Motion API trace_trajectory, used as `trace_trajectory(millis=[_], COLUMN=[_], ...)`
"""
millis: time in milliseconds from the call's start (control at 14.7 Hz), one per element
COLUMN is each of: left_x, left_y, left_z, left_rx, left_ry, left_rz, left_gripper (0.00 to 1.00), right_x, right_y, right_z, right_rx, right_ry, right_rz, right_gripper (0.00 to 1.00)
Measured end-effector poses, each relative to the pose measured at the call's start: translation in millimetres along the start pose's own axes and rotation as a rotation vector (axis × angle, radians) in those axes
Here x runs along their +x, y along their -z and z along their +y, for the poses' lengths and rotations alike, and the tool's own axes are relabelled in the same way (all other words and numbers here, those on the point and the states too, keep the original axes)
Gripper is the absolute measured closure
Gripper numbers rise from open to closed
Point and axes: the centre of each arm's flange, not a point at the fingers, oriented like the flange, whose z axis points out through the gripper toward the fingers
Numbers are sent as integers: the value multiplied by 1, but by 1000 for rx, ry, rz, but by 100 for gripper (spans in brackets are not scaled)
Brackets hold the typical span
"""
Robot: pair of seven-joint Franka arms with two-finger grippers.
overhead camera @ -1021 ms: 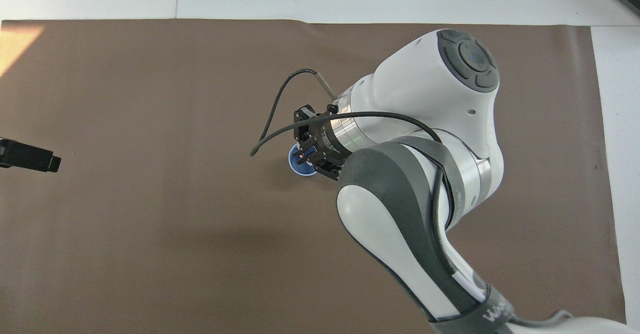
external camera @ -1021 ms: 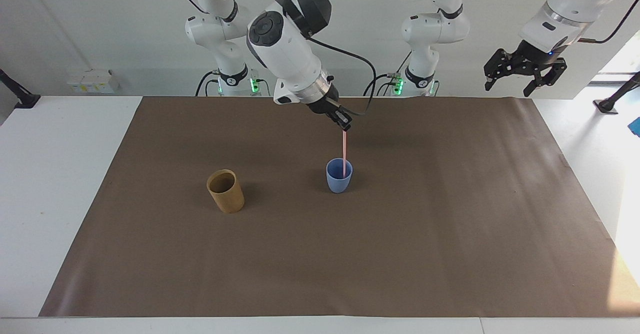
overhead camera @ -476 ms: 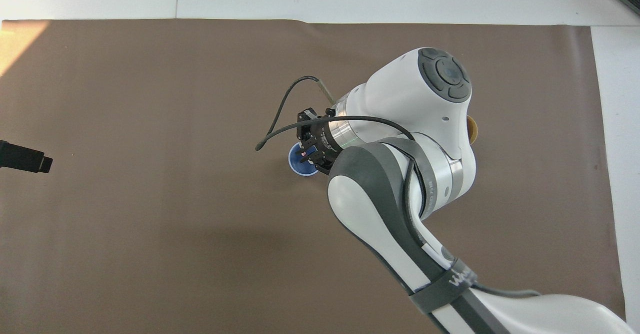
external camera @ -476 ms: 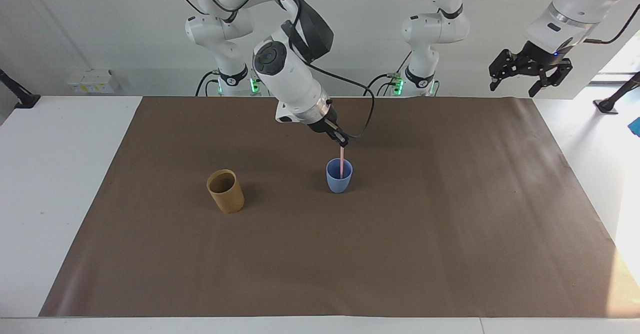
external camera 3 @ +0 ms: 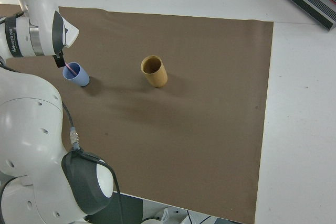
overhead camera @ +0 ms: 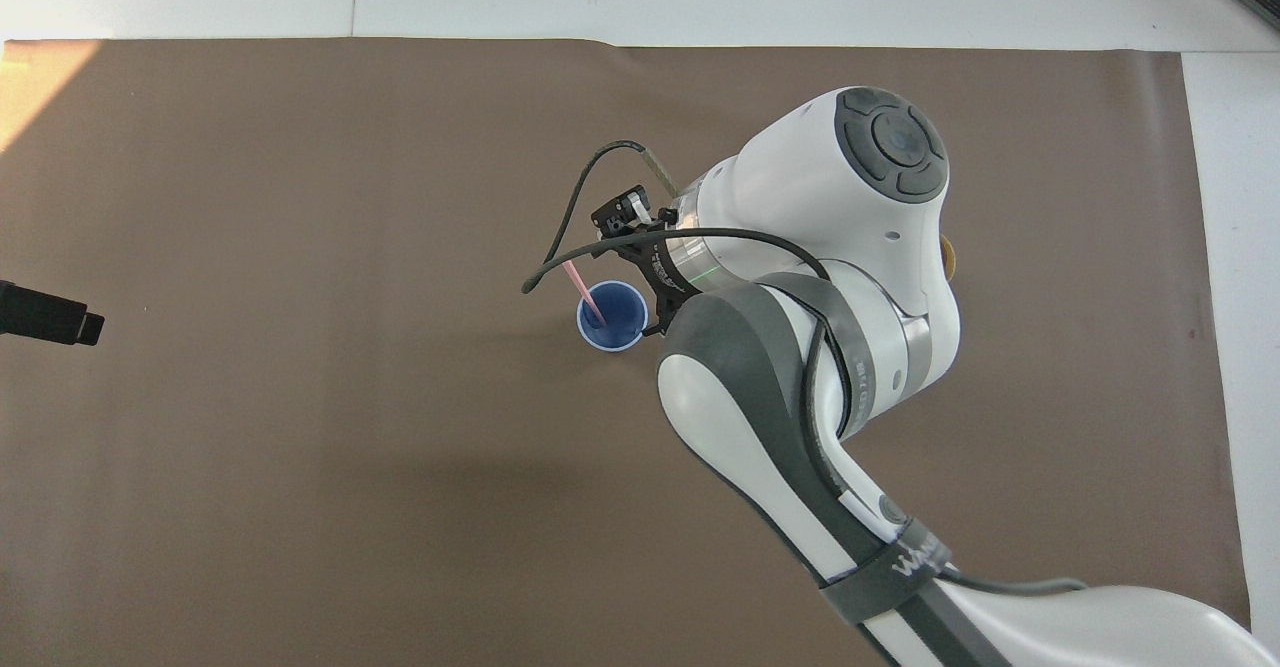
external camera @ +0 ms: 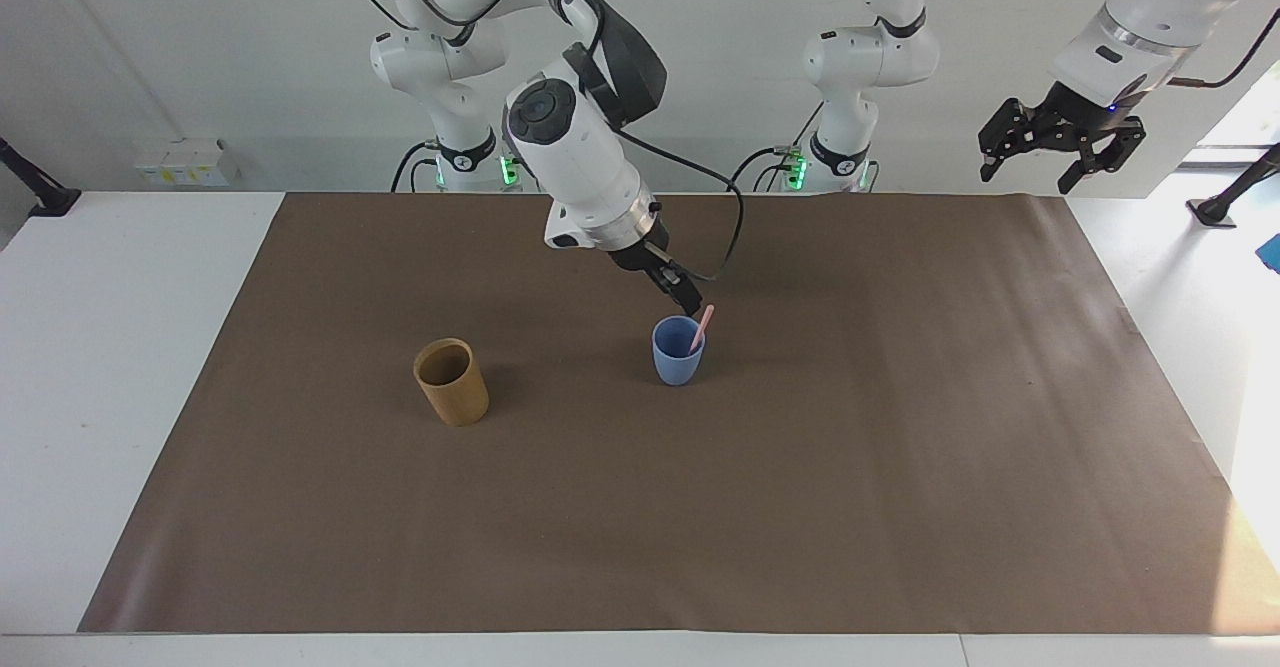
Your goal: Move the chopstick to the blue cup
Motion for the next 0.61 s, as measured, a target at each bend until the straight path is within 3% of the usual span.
trace_trajectory(millis=[340,613], left_x=[0,0], left_y=[0,0], left_z=[0,0], left_rx=[0,0], left_ry=[0,0], left_rz=[0,0], left_gripper=[0,0], right_x=[37,93], right_y=[44,102], right_z=[9,47], right_rx=[-24,-91], right_ry=[231,426], right_rz=[201,291], right_gripper=[0,0])
